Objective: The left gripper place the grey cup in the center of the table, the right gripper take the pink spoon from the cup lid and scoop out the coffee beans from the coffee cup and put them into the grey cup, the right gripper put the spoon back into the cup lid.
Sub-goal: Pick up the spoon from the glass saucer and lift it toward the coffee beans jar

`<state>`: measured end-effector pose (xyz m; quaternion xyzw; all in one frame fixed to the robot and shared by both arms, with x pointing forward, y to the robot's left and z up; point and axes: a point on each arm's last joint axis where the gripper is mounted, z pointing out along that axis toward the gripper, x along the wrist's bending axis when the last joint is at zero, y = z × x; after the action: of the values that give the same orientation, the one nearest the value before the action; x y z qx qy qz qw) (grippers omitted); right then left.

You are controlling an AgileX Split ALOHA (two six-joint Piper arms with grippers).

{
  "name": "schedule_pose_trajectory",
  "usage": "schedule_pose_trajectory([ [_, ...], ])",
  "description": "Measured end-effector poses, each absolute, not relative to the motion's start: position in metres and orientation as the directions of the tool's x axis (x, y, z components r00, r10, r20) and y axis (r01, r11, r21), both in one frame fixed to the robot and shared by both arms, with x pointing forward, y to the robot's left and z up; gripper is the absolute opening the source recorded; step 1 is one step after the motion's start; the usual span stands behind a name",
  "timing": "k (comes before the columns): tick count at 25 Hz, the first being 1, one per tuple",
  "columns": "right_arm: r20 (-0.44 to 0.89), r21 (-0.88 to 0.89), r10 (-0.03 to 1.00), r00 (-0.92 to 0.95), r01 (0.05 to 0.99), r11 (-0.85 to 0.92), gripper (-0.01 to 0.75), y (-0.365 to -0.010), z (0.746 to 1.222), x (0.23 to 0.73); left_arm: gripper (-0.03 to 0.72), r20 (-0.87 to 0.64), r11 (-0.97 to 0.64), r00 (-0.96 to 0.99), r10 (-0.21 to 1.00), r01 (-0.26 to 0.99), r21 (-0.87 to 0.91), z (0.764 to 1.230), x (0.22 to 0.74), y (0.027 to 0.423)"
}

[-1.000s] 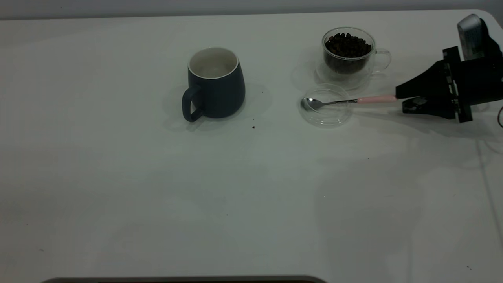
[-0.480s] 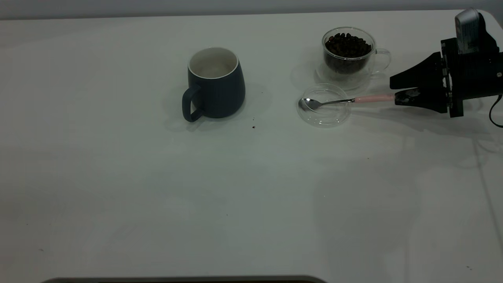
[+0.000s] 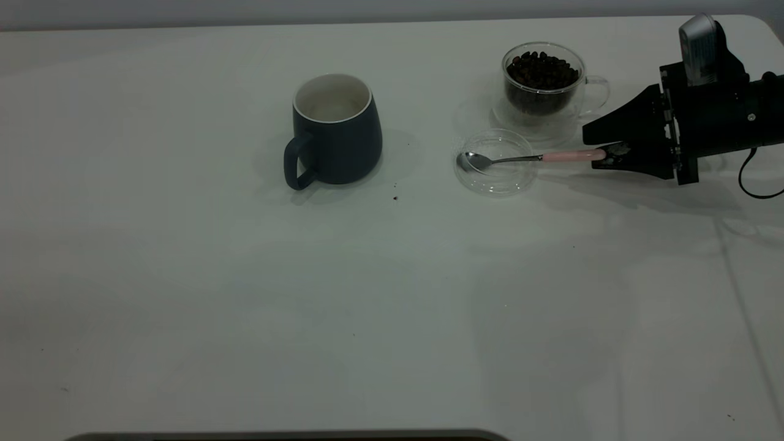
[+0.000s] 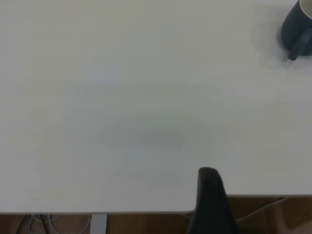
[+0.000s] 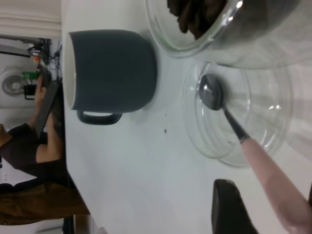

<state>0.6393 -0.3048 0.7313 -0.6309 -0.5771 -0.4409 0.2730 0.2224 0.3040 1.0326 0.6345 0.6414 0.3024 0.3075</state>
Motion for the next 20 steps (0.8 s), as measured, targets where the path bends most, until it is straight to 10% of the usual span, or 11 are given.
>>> schedule_pose_trajectory([
  [20,0.873,0.106,0.487,0.002,0.975,-0.194,0.393,-0.287,0.722,0.638,0.565,-0.011,0.012,-0.006,1.0,0.628,0.778,1.033,0.222,0.304],
])
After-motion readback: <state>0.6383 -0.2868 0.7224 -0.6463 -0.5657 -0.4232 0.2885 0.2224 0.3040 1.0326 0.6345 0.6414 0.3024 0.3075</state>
